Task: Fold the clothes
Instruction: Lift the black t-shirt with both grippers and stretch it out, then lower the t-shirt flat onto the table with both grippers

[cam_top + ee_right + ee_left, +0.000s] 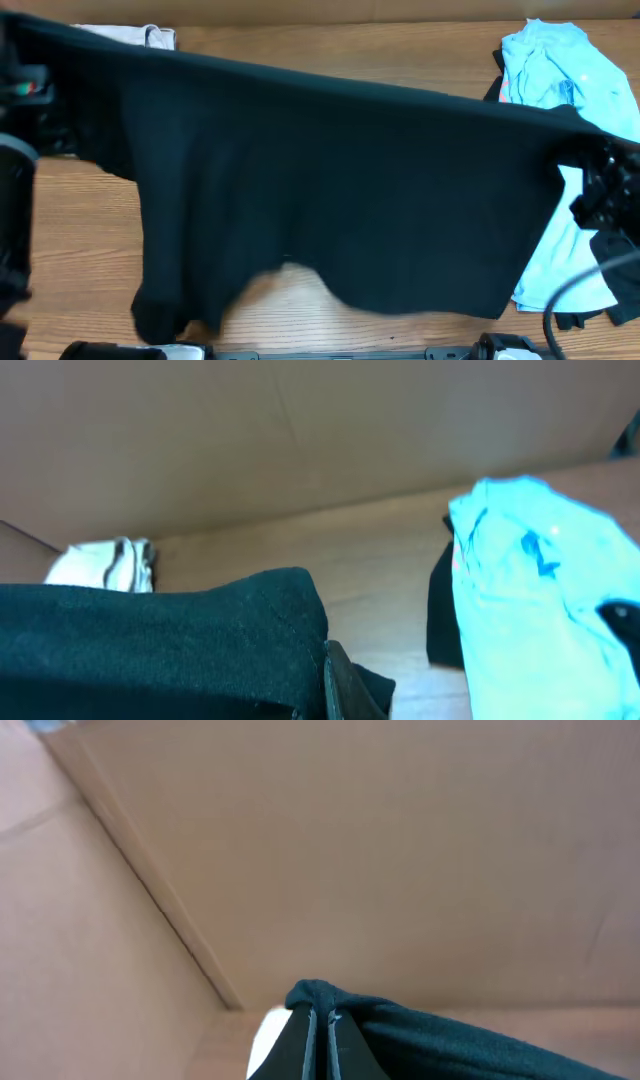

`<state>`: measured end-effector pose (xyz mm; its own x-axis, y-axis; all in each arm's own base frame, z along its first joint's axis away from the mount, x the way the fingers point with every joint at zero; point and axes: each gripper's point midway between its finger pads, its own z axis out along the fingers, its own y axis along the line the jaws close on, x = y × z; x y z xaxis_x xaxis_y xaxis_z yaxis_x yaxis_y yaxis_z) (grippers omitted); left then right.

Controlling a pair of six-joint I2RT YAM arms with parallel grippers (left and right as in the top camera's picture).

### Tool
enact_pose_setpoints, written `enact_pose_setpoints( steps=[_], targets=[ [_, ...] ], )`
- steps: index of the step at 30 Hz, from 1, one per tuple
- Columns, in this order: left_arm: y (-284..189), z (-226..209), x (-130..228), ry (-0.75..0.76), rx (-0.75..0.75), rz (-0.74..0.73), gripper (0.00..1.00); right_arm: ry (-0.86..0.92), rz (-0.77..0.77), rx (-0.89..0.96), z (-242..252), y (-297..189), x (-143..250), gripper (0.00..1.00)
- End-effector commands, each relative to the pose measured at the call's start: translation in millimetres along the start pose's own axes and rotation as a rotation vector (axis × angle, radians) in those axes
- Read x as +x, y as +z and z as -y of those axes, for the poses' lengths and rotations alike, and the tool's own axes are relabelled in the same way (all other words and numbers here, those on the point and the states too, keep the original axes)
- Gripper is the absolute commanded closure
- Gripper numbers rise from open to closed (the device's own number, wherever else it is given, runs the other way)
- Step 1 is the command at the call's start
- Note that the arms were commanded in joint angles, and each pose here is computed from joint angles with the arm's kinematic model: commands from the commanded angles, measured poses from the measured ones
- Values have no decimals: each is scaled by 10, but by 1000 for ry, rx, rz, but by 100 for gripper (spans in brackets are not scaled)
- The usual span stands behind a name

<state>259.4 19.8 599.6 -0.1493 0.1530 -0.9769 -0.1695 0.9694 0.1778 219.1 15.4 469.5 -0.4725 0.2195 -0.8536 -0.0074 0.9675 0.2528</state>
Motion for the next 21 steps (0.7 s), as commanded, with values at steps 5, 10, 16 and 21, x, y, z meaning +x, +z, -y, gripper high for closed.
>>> enact_pose_setpoints(
  steps=[5,10,16,21],
  targets=[
    [813,-115,624,118,-205,-281,96,86,-284,224,641,900,463,96],
    [1434,280,1221,195,-96,-481,96,114,-459,252,891,1617,884,96],
    [2133,620,1995,274,-51,-688,96,125,-532,264,1156,2459,1192,96],
    [2754,887,2549,304,-38,-761,96,113,-478,253,1320,3161,1212,96]
  ],
)
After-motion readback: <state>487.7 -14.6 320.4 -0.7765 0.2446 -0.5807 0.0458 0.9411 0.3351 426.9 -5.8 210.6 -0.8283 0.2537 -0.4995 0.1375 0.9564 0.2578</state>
